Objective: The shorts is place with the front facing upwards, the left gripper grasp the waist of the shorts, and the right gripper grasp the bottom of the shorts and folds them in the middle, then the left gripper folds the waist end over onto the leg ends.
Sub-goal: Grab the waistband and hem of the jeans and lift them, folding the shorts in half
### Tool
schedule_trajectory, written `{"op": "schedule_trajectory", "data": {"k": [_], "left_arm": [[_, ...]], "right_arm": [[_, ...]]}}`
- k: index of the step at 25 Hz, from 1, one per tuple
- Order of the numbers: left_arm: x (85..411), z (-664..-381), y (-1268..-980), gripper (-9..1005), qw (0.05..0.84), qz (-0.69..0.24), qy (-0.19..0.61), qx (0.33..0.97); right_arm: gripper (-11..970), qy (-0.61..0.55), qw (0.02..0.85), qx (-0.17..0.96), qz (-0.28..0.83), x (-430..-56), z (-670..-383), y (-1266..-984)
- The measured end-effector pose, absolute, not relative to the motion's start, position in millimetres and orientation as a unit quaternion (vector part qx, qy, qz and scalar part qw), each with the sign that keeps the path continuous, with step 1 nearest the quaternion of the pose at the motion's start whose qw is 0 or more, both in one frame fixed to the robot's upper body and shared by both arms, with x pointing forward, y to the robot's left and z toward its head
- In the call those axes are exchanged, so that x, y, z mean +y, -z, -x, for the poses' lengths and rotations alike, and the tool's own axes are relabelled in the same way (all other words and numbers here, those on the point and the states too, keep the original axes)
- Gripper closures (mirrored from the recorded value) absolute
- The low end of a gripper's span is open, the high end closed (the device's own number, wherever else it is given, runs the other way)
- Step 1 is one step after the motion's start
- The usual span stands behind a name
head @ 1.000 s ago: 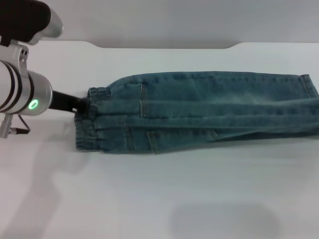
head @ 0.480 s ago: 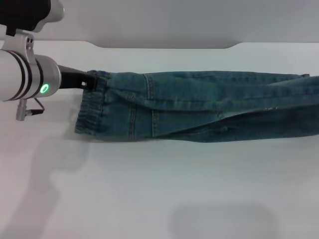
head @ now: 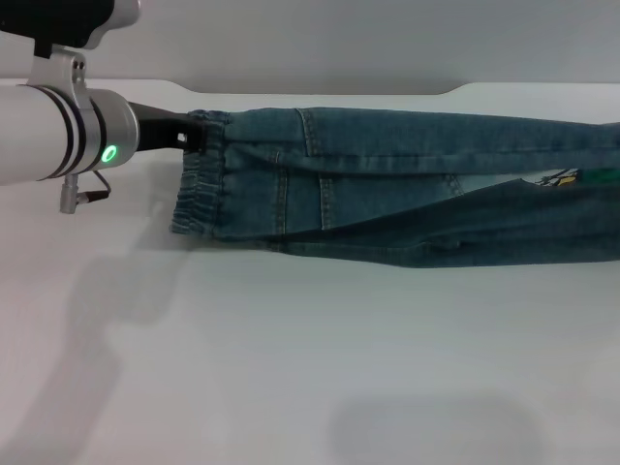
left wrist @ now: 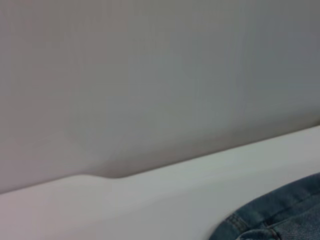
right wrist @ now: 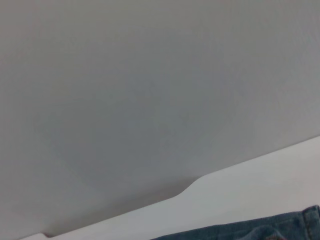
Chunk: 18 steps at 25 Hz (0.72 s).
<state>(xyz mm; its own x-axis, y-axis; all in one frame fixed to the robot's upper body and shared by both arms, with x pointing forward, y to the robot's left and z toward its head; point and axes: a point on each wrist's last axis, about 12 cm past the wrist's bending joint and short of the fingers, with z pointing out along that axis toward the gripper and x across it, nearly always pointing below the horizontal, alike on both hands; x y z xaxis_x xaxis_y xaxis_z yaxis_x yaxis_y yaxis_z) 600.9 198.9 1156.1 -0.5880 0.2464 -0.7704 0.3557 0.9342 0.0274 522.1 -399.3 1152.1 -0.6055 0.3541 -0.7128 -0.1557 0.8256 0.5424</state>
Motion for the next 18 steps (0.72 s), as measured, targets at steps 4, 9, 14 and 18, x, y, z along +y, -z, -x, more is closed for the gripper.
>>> {"op": "schedule_trajectory", "data": {"k": [4, 9, 14, 18], "left_arm": [[195, -607, -1154, 946, 0.428, -0.171, 0.066, 0.885], [191, -613, -1150, 943, 0.44, -0.177, 0.065, 0.878], [186, -617, -1144, 940, 0.484, -0.182, 0.067, 0.853], [188, -619, -1139, 938, 0.507, -0.171, 0.073, 0.842]], "right_arm": [[865, -0.293, 0.437, 0.848, -0.062, -399, -530, -1145], [860, -0.29, 0.439, 0.849, -0.056, -397, -542, -1135], [854, -0.249, 0.464, 0.849, -0.044, -398, -548, -1130], [849, -0.211, 0.483, 0.849, -0.032, -403, -547, -1125]]}}
